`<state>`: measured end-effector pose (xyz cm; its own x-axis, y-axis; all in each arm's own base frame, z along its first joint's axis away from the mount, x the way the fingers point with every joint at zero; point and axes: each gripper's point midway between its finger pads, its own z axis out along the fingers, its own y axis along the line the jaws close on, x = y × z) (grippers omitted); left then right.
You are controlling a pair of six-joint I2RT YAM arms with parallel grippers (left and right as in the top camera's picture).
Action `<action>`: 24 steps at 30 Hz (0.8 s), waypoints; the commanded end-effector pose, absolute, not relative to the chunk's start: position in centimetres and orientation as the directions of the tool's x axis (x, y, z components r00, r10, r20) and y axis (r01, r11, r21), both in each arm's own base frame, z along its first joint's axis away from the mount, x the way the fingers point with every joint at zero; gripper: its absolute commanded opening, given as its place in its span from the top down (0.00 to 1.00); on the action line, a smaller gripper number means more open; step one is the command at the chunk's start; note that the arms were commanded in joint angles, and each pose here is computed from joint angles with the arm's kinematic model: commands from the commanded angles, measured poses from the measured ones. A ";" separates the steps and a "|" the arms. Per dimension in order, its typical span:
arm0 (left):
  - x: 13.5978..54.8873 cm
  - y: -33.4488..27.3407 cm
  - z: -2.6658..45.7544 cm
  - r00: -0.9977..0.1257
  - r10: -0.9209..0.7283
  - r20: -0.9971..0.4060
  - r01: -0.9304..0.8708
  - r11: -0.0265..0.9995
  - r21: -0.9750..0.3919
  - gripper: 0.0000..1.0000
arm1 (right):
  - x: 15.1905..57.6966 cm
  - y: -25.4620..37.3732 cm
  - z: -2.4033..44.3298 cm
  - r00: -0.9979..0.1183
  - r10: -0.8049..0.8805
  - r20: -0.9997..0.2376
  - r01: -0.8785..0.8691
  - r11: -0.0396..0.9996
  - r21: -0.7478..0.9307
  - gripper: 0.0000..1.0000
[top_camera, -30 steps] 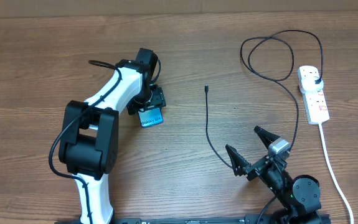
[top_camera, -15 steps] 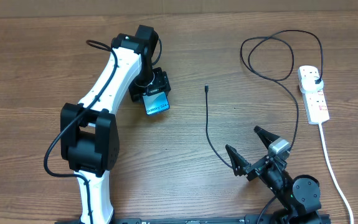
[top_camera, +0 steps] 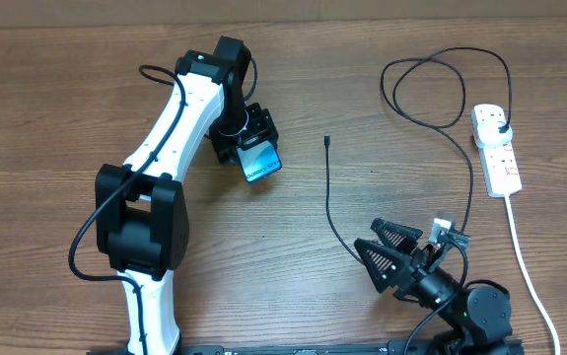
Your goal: Plug charger to phone and switch on socket
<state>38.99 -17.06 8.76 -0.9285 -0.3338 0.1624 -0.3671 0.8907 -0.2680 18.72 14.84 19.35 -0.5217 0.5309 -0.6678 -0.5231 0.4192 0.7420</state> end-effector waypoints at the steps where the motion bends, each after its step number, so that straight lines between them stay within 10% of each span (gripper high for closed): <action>1: 39.5 -18.2 10.2 -0.911 -0.371 0.181 -0.411 0.852 -0.323 0.69 | 18.7 15.0 19.2 -0.542 0.540 -0.644 -0.511 0.397 0.763 0.00; 24: 39.7 -18.6 10.3 -0.902 -0.387 0.193 -0.432 0.835 -0.342 0.69 | 31.4 26.2 14.8 -0.715 0.328 -0.617 -0.279 0.675 0.683 0.01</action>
